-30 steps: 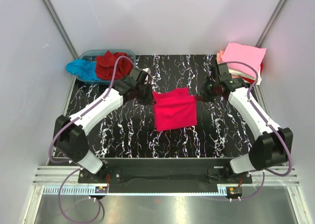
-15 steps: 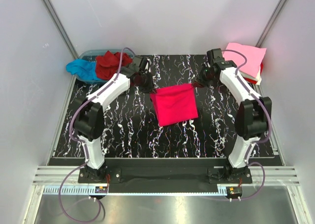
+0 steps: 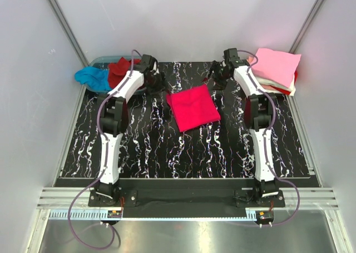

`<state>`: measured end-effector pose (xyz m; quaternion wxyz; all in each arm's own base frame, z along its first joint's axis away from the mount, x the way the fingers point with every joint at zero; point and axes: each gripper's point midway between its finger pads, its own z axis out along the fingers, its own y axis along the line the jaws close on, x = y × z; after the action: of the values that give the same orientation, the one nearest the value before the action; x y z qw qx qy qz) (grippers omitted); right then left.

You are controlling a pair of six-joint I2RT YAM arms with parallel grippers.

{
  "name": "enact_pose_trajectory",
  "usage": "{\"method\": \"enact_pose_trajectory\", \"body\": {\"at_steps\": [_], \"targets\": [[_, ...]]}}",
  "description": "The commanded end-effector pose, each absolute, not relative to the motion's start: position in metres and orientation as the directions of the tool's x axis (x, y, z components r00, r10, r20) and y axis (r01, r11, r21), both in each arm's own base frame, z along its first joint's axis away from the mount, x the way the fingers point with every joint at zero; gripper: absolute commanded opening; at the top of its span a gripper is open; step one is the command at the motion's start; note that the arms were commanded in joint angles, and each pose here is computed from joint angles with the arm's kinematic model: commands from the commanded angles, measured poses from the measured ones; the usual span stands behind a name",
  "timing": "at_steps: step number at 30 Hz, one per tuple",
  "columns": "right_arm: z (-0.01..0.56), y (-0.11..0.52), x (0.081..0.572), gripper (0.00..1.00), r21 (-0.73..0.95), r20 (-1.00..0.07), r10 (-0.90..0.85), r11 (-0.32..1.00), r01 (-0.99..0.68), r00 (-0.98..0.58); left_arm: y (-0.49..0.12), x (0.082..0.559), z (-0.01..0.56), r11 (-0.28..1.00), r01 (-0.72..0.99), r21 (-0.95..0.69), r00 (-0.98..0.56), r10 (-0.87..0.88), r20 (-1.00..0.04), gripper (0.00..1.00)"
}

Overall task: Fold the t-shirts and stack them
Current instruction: Fold the tshirt

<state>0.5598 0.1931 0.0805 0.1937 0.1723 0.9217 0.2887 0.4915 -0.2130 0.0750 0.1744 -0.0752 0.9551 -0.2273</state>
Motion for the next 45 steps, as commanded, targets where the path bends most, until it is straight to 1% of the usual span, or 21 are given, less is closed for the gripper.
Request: {"method": "enact_pose_trajectory", "body": {"at_steps": [1,2,3,4,5,7,8,9,11,16,17,22,26,30,31,32,34,36,37,39,45], "targets": [[0.113,0.177,0.580,0.83,0.634,-0.324,0.418,0.762,0.133,-0.849,-0.193,0.503,0.085,0.867,-0.103,-0.488,-0.931,-0.257,-0.260,0.71],[0.109,0.173,0.577,0.85,0.617,-0.327,0.406,0.776,0.133,-0.853,-0.191,0.503,0.091,0.869,-0.102,-0.484,-0.928,-0.257,-0.268,0.98],[0.127,0.169,0.577,0.86,0.616,-0.363,0.407,0.780,0.112,-0.838,-0.191,0.499,0.091,0.873,-0.098,-0.478,-0.929,-0.253,-0.272,0.99],[0.131,0.163,0.576,0.88,0.604,-0.385,0.415,0.788,0.115,-0.824,-0.192,0.497,0.115,0.867,-0.066,-0.493,-0.911,-0.253,-0.324,0.99],[0.107,0.152,0.562,0.89,0.587,-0.340,0.425,0.793,0.164,-0.839,-0.194,0.491,0.110,0.865,-0.059,-0.498,-0.910,-0.252,-0.330,0.99],[0.111,0.142,0.545,0.92,0.609,-0.349,0.453,0.775,0.168,-0.820,-0.193,0.483,0.136,0.856,-0.032,-0.515,-0.888,-0.261,-0.378,0.99],[0.112,0.137,0.540,0.92,0.624,-0.341,0.474,0.760,0.181,-0.812,-0.192,0.475,0.129,0.857,-0.040,-0.515,-0.892,-0.263,-0.368,0.99],[0.132,0.136,0.538,0.92,0.646,-0.384,0.479,0.750,0.140,-0.789,-0.194,0.470,0.133,0.856,-0.035,-0.516,-0.891,-0.261,-0.373,0.99],[0.110,0.135,0.515,0.91,0.643,-0.336,0.476,0.746,0.171,-0.813,-0.199,0.457,0.138,0.853,-0.021,-0.521,-0.887,-0.257,-0.384,0.99],[0.092,0.144,0.480,0.85,0.680,-0.270,0.477,0.710,0.185,-0.837,-0.213,0.436,0.151,0.849,0.012,-0.528,-0.885,-0.236,-0.400,0.99],[0.077,0.144,0.467,0.84,0.672,-0.228,0.482,0.706,0.221,-0.846,-0.215,0.428,0.147,0.848,0.007,-0.530,-0.892,-0.234,-0.387,0.99],[0.066,0.178,0.425,0.82,0.656,-0.211,0.421,0.730,0.191,-0.882,-0.221,0.399,0.163,0.831,0.031,-0.556,-0.881,-0.240,-0.408,0.99],[0.048,0.214,0.367,0.80,0.628,-0.133,0.382,0.747,0.221,-0.915,-0.214,0.367,0.162,0.840,0.034,-0.541,-0.888,-0.224,-0.403,0.99],[0.068,0.240,0.330,0.79,0.655,-0.152,0.337,0.738,0.160,-0.929,-0.195,0.337,0.174,0.863,0.040,-0.504,-0.878,-0.211,-0.430,0.99],[0.069,0.235,0.325,0.79,0.644,-0.156,0.344,0.746,0.169,-0.926,-0.189,0.329,0.187,0.866,0.060,-0.497,-0.861,-0.207,-0.464,0.99],[0.074,0.232,0.323,0.80,0.640,-0.172,0.343,0.751,0.160,-0.923,-0.182,0.316,0.183,0.876,0.051,-0.480,-0.871,-0.196,-0.451,0.99],[0.090,0.216,0.324,0.82,0.579,-0.249,0.333,0.804,0.135,-0.909,-0.172,0.300,0.198,0.883,0.083,-0.462,-0.848,-0.181,-0.499,0.99],[0.101,0.200,0.320,0.86,0.516,-0.281,0.320,0.845,0.139,-0.905,-0.159,0.280,0.202,0.897,0.086,-0.434,-0.844,-0.166,-0.511,0.99],[0.107,0.191,0.327,0.87,0.482,-0.327,0.313,0.867,0.127,-0.892,-0.153,0.269,0.198,0.908,0.093,-0.408,-0.852,-0.140,-0.504,0.99],[0.116,0.176,0.332,0.90,0.475,-0.351,0.346,0.866,0.153,-0.870,-0.141,0.258,0.205,0.923,0.101,-0.372,-0.836,-0.124,-0.535,0.99],[0.105,0.168,0.359,0.89,0.590,-0.303,0.426,0.786,0.183,-0.853,-0.118,0.240,0.195,0.950,0.143,-0.279,-0.799,-0.056,-0.598,0.99]]}}
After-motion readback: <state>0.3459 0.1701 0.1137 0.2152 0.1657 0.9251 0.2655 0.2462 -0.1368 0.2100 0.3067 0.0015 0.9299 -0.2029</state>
